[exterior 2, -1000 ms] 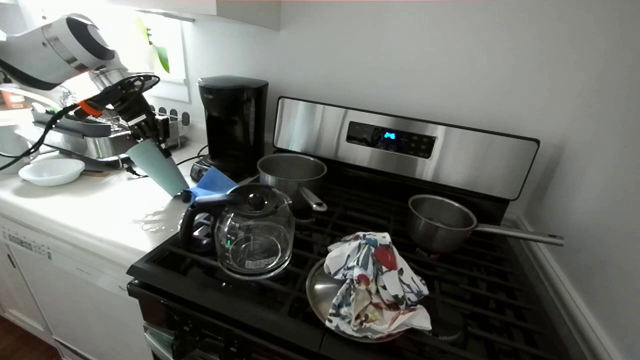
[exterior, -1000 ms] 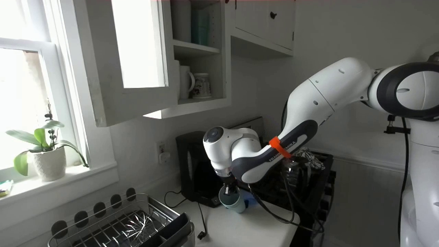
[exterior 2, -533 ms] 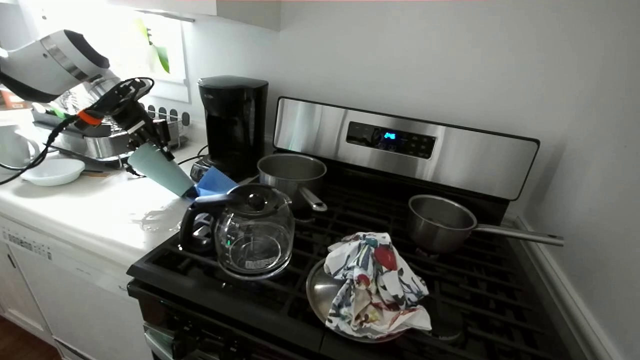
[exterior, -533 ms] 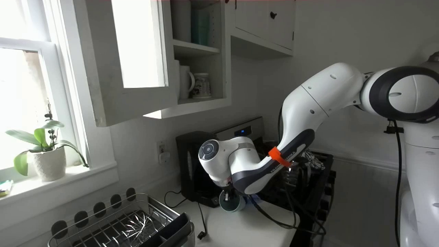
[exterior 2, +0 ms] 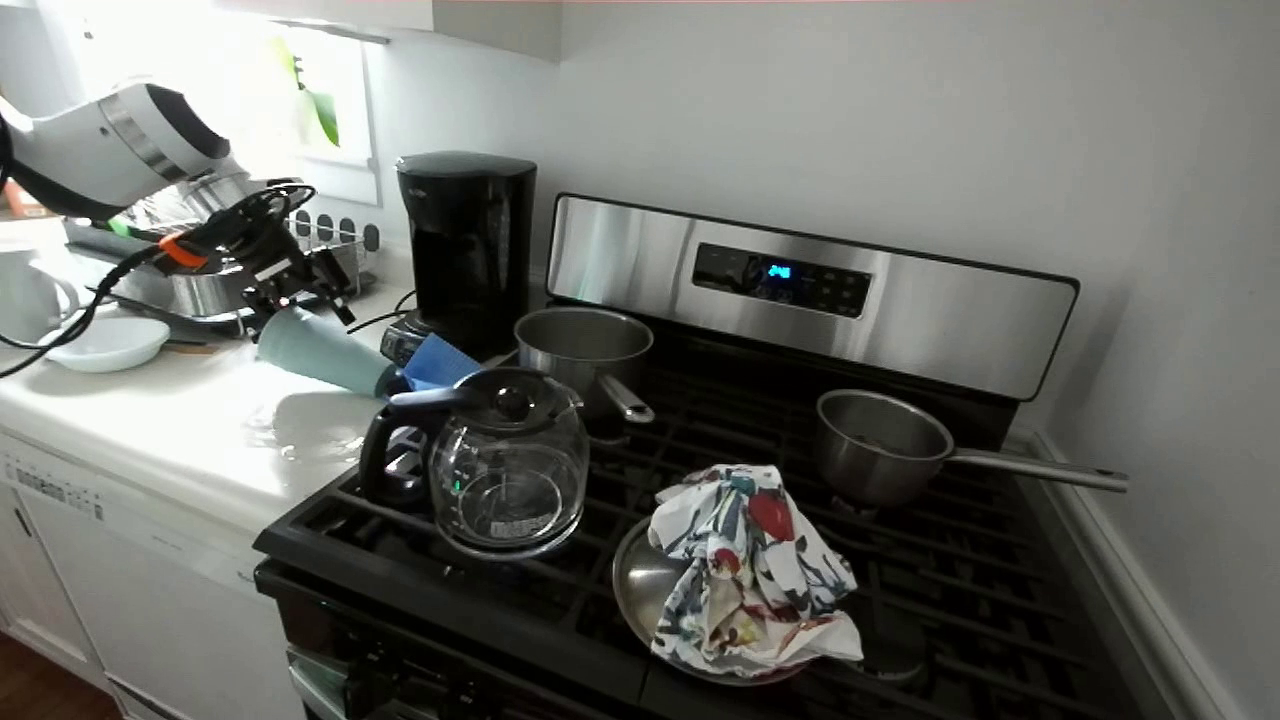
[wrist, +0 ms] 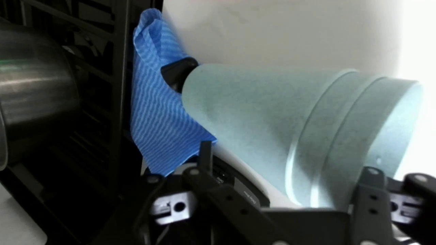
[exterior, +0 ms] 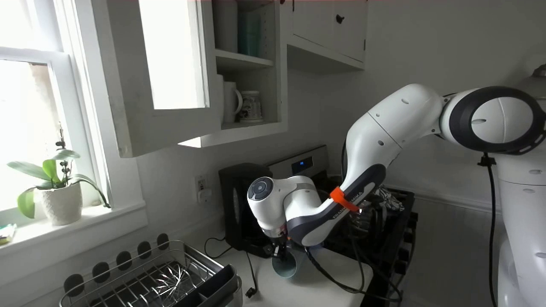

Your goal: Stack up the three grey cups and then turn them over

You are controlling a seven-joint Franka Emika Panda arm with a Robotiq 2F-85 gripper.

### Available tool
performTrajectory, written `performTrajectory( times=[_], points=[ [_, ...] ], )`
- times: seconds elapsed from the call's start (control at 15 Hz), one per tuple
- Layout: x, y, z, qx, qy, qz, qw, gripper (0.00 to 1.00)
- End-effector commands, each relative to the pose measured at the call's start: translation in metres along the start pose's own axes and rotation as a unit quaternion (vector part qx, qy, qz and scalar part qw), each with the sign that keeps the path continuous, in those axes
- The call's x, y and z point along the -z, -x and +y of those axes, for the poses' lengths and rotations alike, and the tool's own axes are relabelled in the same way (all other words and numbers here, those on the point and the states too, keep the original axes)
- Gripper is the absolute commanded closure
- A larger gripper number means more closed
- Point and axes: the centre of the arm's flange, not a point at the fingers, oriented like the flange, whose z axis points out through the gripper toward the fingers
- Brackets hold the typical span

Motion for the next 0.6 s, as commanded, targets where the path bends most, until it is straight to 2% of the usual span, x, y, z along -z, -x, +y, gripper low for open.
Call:
performTrajectory(
  times=[0.0, 0.33, 0.53],
  points=[
    [-0.001, -0.004, 0.002, -0.027, -0.045, 0.001, 0.9986, 0.0],
    [-0.001, -0.006, 0.006, -0.081, -0.094, -0.007, 0.9922, 0.0],
    [0.007, -0.009, 0.017, -0.142, -0.141, 0.0, 0.9798, 0.0]
  ],
)
